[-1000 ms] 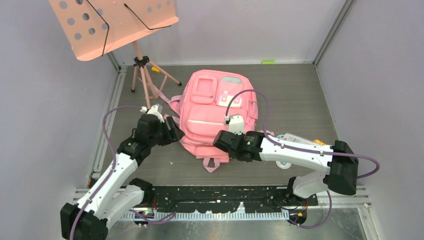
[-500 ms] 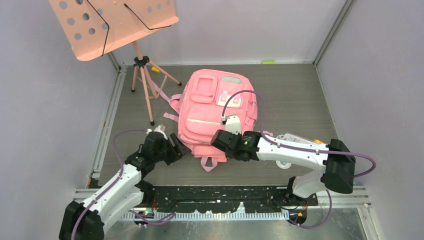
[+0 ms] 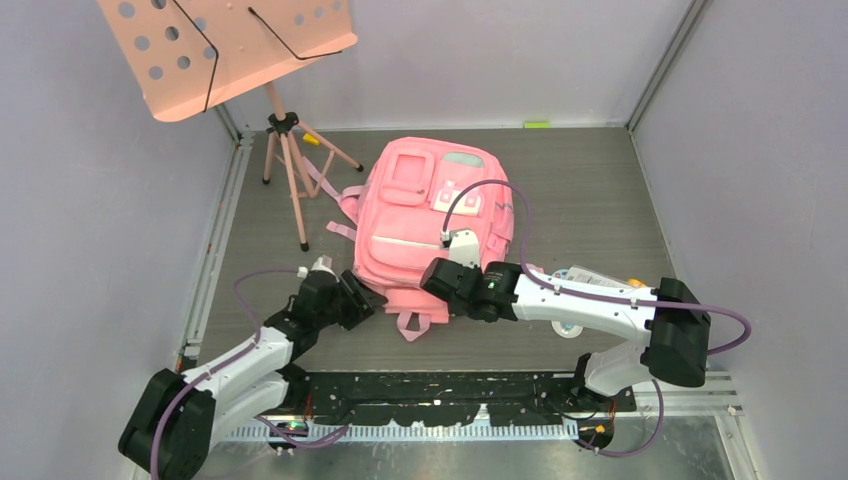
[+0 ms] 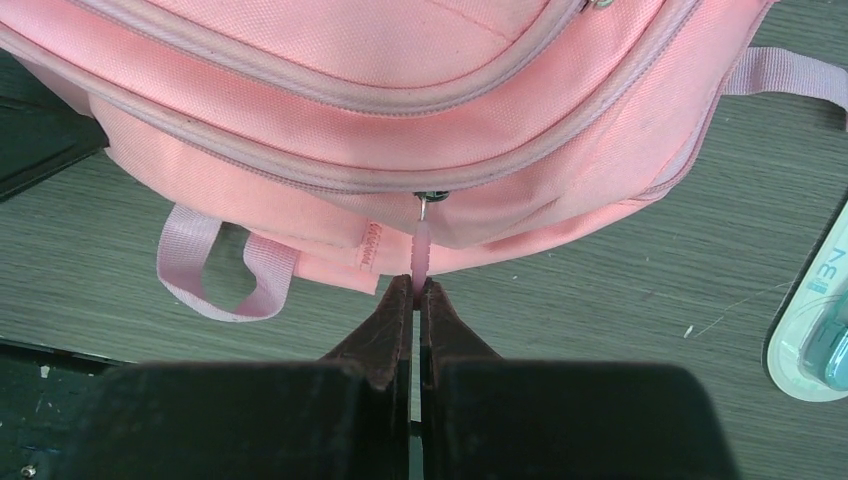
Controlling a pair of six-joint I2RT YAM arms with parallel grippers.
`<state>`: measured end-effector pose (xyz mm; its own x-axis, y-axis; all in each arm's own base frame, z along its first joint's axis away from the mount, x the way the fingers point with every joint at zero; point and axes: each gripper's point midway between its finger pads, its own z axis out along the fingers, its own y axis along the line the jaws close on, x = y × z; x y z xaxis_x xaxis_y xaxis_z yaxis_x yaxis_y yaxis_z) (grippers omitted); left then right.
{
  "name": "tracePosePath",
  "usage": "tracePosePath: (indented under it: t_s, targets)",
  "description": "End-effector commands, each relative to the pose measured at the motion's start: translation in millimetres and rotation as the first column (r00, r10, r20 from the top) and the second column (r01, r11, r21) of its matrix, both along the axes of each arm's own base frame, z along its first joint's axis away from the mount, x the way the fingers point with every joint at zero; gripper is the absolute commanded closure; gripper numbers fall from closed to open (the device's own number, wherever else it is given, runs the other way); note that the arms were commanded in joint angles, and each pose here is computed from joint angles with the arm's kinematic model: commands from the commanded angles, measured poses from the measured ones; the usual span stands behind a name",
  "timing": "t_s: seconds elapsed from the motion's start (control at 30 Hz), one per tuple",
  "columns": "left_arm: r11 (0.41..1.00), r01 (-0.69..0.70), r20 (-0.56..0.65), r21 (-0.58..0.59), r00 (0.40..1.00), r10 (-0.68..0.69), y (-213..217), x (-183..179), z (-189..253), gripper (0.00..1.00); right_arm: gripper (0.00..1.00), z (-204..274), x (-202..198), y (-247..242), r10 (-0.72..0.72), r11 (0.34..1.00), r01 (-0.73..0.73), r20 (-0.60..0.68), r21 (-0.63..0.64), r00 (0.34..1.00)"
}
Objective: Pack the student bag
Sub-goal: Zip the student bag at the center of the board.
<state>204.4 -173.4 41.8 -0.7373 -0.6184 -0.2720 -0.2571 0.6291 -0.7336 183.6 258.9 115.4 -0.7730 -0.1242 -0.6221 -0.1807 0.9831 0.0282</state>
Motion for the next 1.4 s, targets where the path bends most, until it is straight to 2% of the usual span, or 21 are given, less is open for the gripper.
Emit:
tracePosePath:
  t_s: [0.0, 0.2, 0.4, 0.67, 0.83, 0.97, 1.03, 1.1, 1.17, 1.37]
  targets:
    - [0.991, -0.120, 0.102, -0.057, 0.987, 0.125, 5, 25, 17, 0.46, 1.00, 28, 19, 20, -0.040, 0.992, 0.029, 0.089, 0.125, 0.995]
    - [0.978, -0.196, 0.116, -0.072, 0.972, 0.203, 18, 24, 16, 0.52, 1.00, 27, 18, 17, -0.049, 0.992, 0.038, 0.086, 0.124, 0.995]
    - [0.969, -0.241, 0.120, -0.054, 0.962, 0.246, 30, 19, 13, 0.50, 1.00, 28, 17, 16, -0.050, 0.991, 0.039, 0.088, 0.127, 0.995]
    - [0.976, -0.212, 0.099, -0.058, 0.971, 0.217, 22, 21, 7, 0.49, 1.00, 29, 17, 18, -0.048, 0.991, 0.037, 0.085, 0.132, 0.995]
    - [0.979, -0.195, 0.088, -0.060, 0.976, 0.200, 14, 30, 1, 0.52, 1.00, 29, 17, 15, -0.056, 0.990, 0.044, 0.090, 0.134, 0.994]
    - [0.981, -0.182, 0.090, -0.063, 0.978, 0.187, 8, 37, -1, 0.61, 1.00, 29, 17, 13, -0.060, 0.990, 0.047, 0.093, 0.136, 0.994]
    - [0.981, -0.185, 0.095, -0.061, 0.977, 0.190, 7, 41, -1, 0.72, 1.00, 29, 16, 11, -0.065, 0.990, 0.052, 0.094, 0.130, 0.993]
    - [0.980, -0.191, 0.103, -0.053, 0.975, 0.196, 8, 44, 0, 0.88, 1.00, 29, 17, 5, -0.080, 0.991, 0.070, 0.098, 0.111, 0.992]
    - [0.979, -0.199, 0.114, -0.035, 0.973, 0.202, 10, 46, 2, 0.99, 1.00, 27, 17, -6, -0.105, 0.993, 0.097, 0.104, 0.074, 0.989]
    - [0.970, -0.231, 0.127, 0.074, 0.967, 0.220, 32, 42, 4, 1.00, 1.00, 23, 21, -45, -0.187, 0.982, 0.187, 0.101, 0.007, 0.977]
